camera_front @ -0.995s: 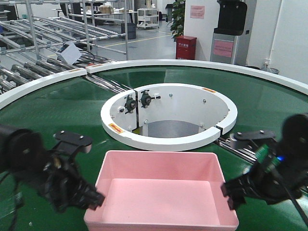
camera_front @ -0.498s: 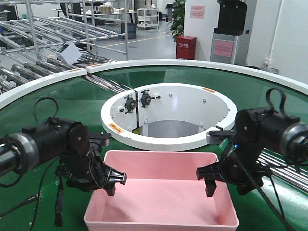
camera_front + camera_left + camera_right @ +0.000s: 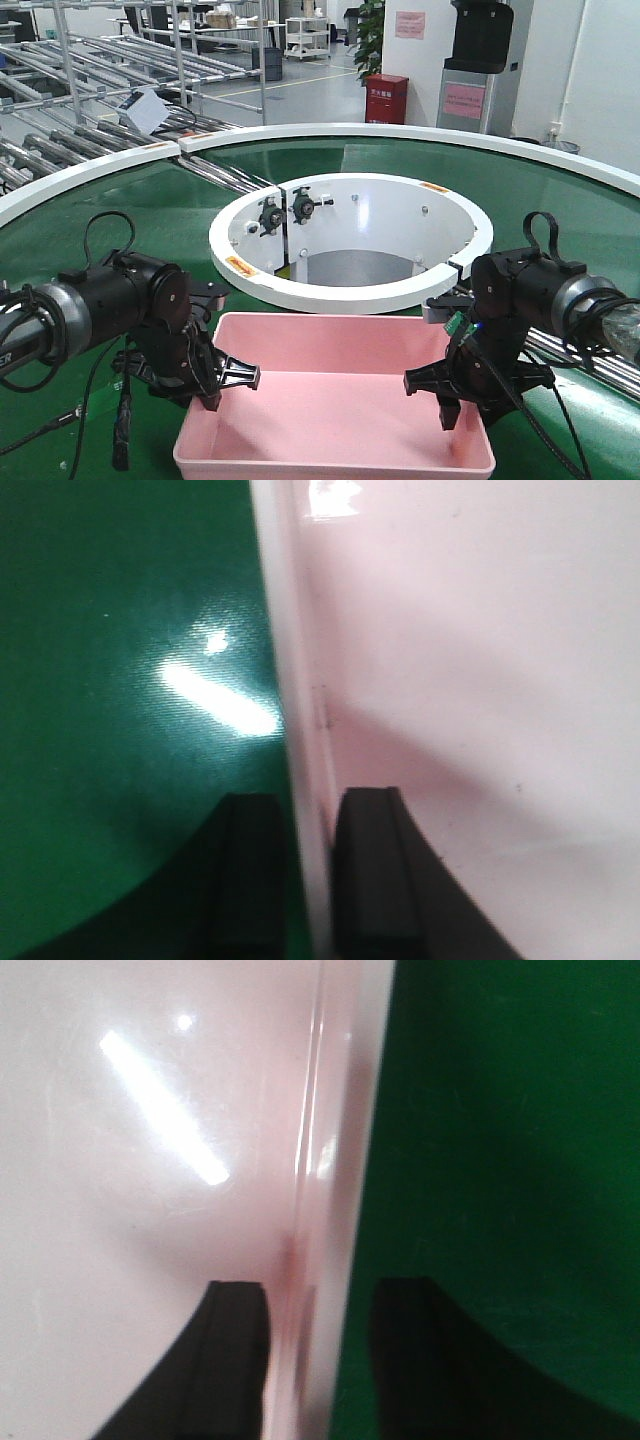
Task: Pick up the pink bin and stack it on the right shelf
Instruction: 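Lower both grippers onto the opposite side walls of the pink bin, then close both grippers on the bin walls and lift the bin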
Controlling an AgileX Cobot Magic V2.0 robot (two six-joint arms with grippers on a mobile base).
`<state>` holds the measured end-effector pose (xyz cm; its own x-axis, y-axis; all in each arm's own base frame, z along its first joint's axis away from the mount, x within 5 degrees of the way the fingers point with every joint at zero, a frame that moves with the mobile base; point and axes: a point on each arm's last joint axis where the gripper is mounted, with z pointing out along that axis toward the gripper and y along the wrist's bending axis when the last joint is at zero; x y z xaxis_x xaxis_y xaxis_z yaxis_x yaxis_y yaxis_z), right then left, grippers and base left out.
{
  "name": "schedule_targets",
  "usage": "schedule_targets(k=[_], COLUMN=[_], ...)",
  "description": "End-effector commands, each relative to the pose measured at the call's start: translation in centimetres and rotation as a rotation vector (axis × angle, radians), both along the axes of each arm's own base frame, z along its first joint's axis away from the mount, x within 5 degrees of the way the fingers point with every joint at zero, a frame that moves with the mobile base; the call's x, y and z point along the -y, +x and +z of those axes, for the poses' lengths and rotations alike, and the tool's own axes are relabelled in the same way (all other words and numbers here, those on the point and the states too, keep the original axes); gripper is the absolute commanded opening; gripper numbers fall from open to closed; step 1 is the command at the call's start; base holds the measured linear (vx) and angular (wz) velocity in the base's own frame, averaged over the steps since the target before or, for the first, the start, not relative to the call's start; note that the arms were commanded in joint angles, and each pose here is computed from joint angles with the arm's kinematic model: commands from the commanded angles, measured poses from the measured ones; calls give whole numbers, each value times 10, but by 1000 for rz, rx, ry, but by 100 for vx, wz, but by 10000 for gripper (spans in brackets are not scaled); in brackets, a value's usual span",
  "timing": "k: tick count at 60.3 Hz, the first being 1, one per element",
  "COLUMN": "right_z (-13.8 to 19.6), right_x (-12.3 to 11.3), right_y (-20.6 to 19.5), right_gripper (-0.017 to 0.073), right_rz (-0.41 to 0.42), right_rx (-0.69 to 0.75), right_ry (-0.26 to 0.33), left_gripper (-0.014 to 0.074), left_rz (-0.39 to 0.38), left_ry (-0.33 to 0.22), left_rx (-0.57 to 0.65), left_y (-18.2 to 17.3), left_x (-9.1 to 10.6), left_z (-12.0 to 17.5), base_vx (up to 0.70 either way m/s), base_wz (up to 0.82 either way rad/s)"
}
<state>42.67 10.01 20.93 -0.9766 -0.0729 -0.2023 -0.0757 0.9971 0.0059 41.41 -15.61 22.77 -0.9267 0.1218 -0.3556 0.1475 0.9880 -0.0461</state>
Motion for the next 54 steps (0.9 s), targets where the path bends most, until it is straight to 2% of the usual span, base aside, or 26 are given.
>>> schedule_targets(k=[1,10,18,28,35,46,50,54], right_z=[35,35,37,63,98,134,140,141], right_x=[4,3,3,5,2,-2,0,3], right_y=[1,1,1,-8,-24,-65,-86,-109], right_gripper=[185,69,1,-14,-13,-11,-10,-9], right_rz=[-1,-5,-4,-88,-90,-104,-133,-123], right_rx=[110,108,120,180,260,336,355,371], right_ry=[13,27,30,44,13,-56,-63,-74], left_gripper=[145,73,46,41,41,41,41,41], left_rz=[9,9,3,0,-2,46,45,36], left_ry=[-31,-31,-21,-7,11,25,30,26], left_rx=[111,112,105,106,142,249,272,283], left_y=[0,0,-1,-10,-30,-75,-95,-118], left_x=[-2,-2,-3,-6,-7,-1,3,6], left_z=[34,34,35,50,84,134,141,142], base_vx=[0,0,0,0,0,0,0,0], base_wz=[0,0,0,0,0,0,0,0])
